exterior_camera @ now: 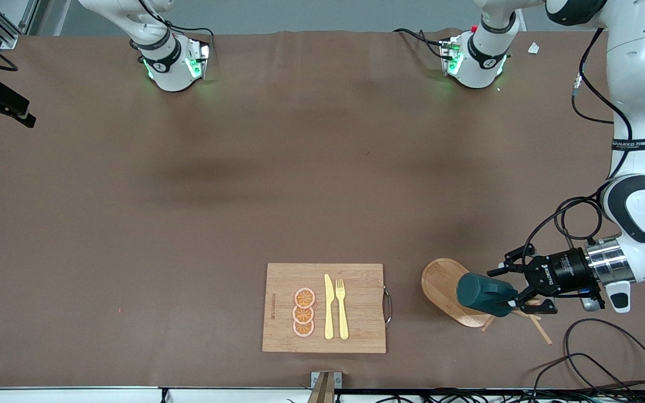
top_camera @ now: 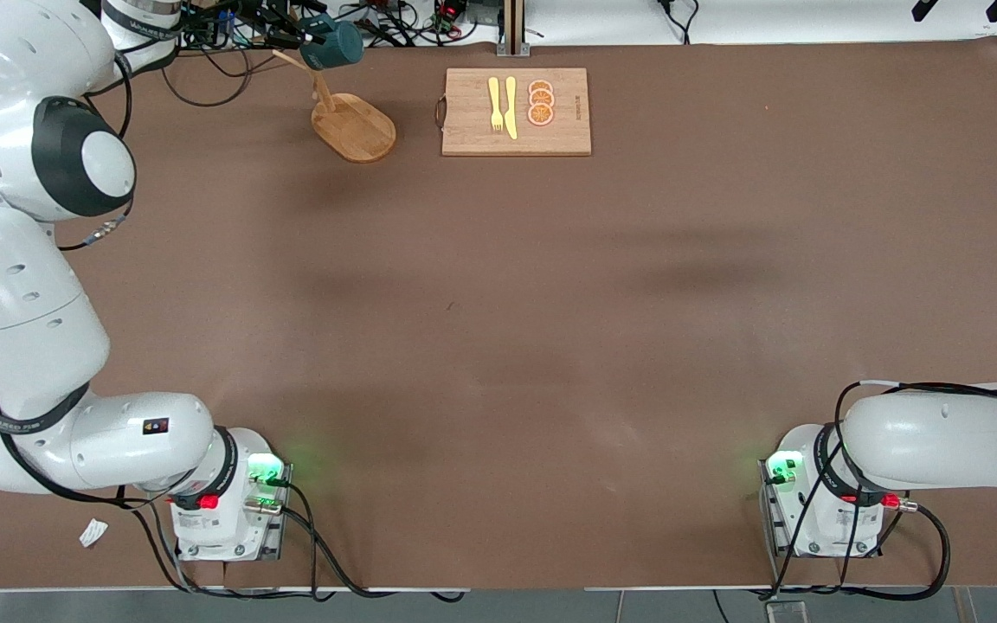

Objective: Pass cup and hang on rack
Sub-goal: 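Hang the mug on a rack peg and open the left gripper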

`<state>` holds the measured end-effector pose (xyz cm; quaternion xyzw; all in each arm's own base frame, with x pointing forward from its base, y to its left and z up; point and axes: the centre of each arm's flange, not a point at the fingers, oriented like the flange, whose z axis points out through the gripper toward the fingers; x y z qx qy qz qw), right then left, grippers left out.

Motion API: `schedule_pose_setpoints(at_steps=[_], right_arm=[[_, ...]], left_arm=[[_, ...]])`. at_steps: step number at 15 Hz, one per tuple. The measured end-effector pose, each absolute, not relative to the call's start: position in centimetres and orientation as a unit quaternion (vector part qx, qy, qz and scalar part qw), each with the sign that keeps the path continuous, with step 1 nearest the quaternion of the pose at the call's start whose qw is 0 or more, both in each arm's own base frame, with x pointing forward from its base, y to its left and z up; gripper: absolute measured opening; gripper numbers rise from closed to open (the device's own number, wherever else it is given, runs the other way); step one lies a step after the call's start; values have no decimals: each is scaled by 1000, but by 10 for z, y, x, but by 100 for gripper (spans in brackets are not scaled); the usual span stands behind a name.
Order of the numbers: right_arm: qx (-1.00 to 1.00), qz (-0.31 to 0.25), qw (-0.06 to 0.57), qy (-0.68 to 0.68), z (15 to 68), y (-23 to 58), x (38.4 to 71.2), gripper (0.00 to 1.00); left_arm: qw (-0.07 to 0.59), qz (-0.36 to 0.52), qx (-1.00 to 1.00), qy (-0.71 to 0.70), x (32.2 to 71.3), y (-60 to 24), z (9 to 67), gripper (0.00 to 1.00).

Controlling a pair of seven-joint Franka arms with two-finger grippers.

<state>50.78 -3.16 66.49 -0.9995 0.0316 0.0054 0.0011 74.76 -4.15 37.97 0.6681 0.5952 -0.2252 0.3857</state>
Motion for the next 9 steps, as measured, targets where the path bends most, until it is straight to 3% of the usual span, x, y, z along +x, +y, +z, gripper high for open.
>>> schedule_pose_setpoints(at_steps=[3,9], right_arm=[[-999,10,1,33,664,-33,507,100],[-999,10,1,34,674,-34,504,100]], left_arm=[[366,-200,707,572,743,-62,405,100],[272,-111,820,491,711,-153,479,100]])
